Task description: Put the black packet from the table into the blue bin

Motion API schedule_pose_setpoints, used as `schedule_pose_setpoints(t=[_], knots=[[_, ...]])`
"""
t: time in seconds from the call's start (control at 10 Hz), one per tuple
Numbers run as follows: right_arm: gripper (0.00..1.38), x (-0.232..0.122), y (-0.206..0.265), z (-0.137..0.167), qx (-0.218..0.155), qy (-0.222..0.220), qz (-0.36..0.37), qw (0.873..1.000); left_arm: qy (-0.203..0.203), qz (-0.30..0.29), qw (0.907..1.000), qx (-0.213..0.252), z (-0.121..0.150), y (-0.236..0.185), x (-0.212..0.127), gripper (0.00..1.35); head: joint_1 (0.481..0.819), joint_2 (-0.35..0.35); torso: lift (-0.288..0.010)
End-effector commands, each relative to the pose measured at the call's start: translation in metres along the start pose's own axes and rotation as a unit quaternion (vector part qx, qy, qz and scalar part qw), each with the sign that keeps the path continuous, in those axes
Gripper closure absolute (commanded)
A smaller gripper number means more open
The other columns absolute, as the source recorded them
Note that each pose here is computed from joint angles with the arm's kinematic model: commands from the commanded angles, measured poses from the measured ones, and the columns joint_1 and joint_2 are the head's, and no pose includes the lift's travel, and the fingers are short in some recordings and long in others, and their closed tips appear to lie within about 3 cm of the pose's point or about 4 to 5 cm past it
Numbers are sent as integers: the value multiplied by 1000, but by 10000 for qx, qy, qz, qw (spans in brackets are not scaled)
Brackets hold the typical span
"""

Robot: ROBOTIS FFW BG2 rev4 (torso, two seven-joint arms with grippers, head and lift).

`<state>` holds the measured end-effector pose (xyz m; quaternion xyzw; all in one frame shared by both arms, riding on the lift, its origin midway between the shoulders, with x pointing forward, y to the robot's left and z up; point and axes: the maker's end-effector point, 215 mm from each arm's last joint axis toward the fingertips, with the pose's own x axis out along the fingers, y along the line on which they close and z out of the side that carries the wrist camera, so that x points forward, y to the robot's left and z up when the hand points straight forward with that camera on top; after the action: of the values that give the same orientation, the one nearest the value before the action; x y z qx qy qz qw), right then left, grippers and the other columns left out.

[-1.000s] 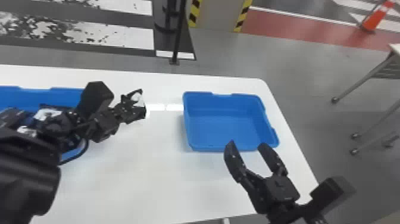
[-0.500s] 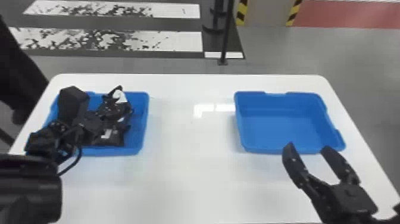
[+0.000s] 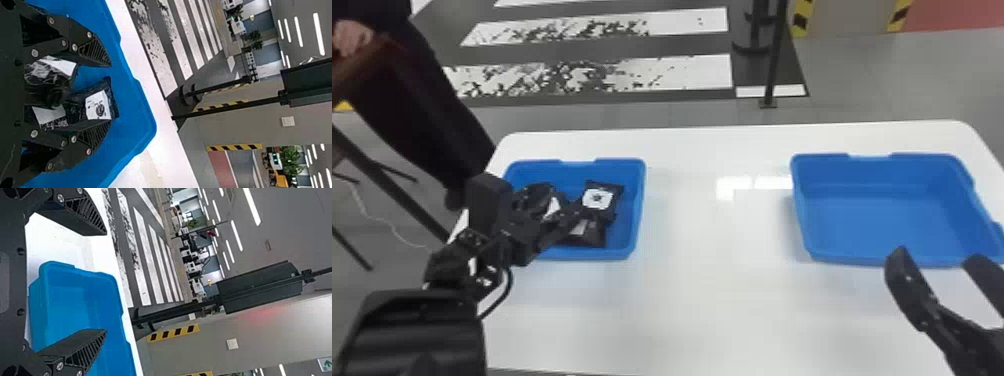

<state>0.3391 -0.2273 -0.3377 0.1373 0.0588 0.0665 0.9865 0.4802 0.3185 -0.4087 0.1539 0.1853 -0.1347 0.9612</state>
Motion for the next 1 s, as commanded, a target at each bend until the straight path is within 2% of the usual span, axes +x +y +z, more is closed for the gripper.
schedule_pose_setpoints(t=[0.0,0.3,0.5,0.7,0.9], knots=[[136,0,0,1,3,-7,-1,10000,-297,116,9994,-130,10,-1,-23,182,695,125,-110],[136,-1,1,3,10,-20,-3,10000,-1249,322,9900,-579,44,-12,-78,188,695,133,-110],[136,-3,1,1,43,9,-12,10000,-1770,498,9761,-1157,58,-26,-116,190,695,128,-110],[136,-5,1,0,43,22,-14,10000,-1986,731,9651,-1545,63,-30,-147,190,695,122,-110],[136,-7,0,1,46,31,-46,10000,-2141,841,9590,-1657,67,-28,-166,190,695,124,-110]])
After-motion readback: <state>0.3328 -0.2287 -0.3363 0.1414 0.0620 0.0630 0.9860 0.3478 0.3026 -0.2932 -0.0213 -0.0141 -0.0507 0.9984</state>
